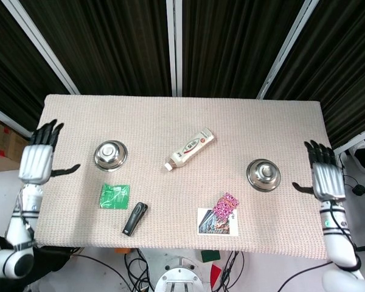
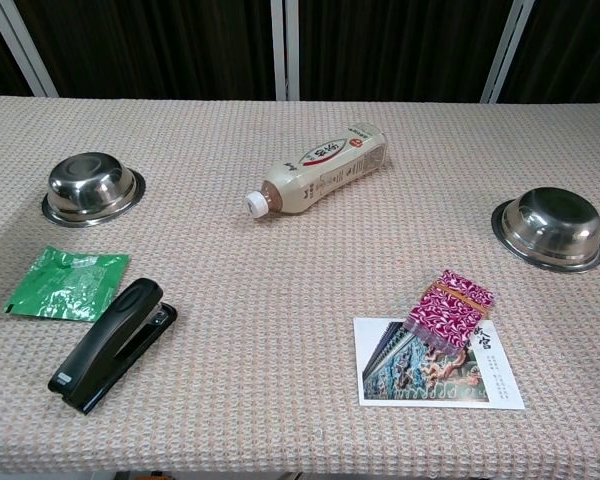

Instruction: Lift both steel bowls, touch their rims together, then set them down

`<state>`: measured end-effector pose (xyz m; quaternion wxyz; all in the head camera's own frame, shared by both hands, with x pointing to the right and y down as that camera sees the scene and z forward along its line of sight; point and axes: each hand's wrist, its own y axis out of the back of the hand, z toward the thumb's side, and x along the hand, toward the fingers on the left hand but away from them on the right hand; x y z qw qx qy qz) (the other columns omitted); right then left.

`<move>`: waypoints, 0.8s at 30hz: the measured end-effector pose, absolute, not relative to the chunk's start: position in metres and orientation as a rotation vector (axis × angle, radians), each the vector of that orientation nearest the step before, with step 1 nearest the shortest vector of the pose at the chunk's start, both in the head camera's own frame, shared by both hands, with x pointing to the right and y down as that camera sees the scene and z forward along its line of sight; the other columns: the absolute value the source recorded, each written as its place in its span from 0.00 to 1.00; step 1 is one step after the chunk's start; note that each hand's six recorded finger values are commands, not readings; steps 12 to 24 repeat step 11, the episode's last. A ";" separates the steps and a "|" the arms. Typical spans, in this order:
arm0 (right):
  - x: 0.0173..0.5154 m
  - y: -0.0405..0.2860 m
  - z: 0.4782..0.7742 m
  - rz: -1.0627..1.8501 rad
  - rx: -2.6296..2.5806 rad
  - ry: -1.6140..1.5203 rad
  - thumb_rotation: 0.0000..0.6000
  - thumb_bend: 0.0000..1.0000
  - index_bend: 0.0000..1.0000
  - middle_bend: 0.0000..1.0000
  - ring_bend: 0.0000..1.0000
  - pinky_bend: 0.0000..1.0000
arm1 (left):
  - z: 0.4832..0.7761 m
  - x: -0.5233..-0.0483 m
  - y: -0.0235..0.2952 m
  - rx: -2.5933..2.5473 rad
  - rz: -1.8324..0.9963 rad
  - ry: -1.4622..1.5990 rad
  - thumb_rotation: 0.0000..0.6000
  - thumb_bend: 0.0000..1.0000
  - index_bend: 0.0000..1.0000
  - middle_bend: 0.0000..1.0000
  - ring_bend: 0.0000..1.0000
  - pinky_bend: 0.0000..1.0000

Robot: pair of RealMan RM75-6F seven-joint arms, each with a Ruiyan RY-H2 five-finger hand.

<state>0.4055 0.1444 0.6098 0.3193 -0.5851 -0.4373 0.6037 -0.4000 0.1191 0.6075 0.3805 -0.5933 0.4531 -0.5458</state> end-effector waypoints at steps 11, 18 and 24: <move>0.450 0.236 0.607 1.748 -1.430 -1.039 1.00 0.01 0.00 0.00 0.00 0.00 | 0.600 -0.401 0.230 -1.510 -1.534 1.132 0.72 0.00 0.00 0.02 0.00 0.08; 0.450 0.236 0.607 1.748 -1.430 -1.039 1.00 0.01 0.00 0.00 0.00 0.00 | 0.600 -0.401 0.230 -1.510 -1.534 1.132 0.72 0.00 0.00 0.02 0.00 0.08; 0.450 0.236 0.607 1.748 -1.430 -1.039 1.00 0.01 0.00 0.00 0.00 0.00 | 0.600 -0.401 0.230 -1.510 -1.534 1.132 0.72 0.00 0.00 0.02 0.00 0.08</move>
